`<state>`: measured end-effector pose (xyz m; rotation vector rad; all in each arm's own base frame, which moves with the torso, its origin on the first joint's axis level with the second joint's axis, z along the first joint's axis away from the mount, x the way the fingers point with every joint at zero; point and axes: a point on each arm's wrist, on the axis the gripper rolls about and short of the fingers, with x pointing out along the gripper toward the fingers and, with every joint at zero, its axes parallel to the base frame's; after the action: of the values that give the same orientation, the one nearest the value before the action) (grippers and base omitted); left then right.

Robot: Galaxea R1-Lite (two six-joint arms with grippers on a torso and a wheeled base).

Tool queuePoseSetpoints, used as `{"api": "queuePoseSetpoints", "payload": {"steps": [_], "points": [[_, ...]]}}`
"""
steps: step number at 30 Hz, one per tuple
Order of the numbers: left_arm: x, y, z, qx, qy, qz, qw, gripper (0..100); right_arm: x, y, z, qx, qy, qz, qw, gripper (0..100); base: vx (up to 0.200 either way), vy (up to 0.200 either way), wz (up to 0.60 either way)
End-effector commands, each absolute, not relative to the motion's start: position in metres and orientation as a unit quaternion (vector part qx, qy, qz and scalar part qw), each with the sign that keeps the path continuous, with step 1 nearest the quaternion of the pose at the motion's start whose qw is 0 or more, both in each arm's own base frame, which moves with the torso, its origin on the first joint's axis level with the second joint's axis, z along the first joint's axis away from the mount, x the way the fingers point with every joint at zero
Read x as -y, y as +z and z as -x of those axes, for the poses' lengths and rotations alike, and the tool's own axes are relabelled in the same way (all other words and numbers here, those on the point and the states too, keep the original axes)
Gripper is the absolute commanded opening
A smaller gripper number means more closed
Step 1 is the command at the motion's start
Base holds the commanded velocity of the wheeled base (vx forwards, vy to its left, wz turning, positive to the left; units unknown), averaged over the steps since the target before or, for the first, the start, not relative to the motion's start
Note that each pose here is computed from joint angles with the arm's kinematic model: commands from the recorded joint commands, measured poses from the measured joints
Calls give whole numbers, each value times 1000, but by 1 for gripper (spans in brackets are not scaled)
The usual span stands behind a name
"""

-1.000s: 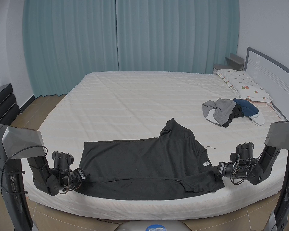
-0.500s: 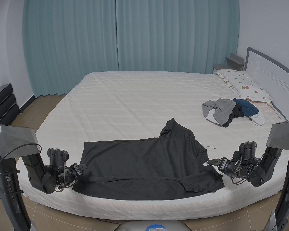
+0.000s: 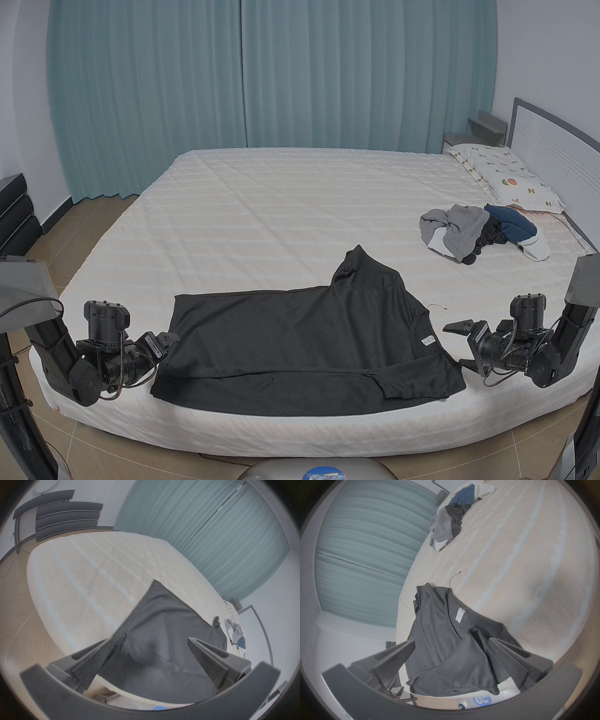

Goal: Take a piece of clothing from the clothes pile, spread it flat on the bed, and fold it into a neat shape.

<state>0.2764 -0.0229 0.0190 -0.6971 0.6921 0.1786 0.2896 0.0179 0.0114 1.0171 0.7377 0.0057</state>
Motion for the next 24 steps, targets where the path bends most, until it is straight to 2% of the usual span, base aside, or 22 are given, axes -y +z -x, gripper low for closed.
{"api": "queuePoseSetpoints", "payload": {"steps": [1,4,6,11,24], "points": [[42,36,-259,-332,44,333,881,100,-8,7,-287,-356,1,-497,792,100,0,0,0],[49,34,-257,-344,38,331,878,100,-9,7,-286,-359,3,-499,789,100,0,0,0],[64,22,-257,-385,34,324,864,100,-10,3,-285,-364,5,-500,786,100,0,0,0],[72,2,-263,-416,37,311,854,100,-11,-2,-282,-356,13,-498,791,100,0,0,0],[82,-17,-300,-426,51,305,850,100,-13,-8,-279,-347,20,-495,797,100,0,0,0]]}}
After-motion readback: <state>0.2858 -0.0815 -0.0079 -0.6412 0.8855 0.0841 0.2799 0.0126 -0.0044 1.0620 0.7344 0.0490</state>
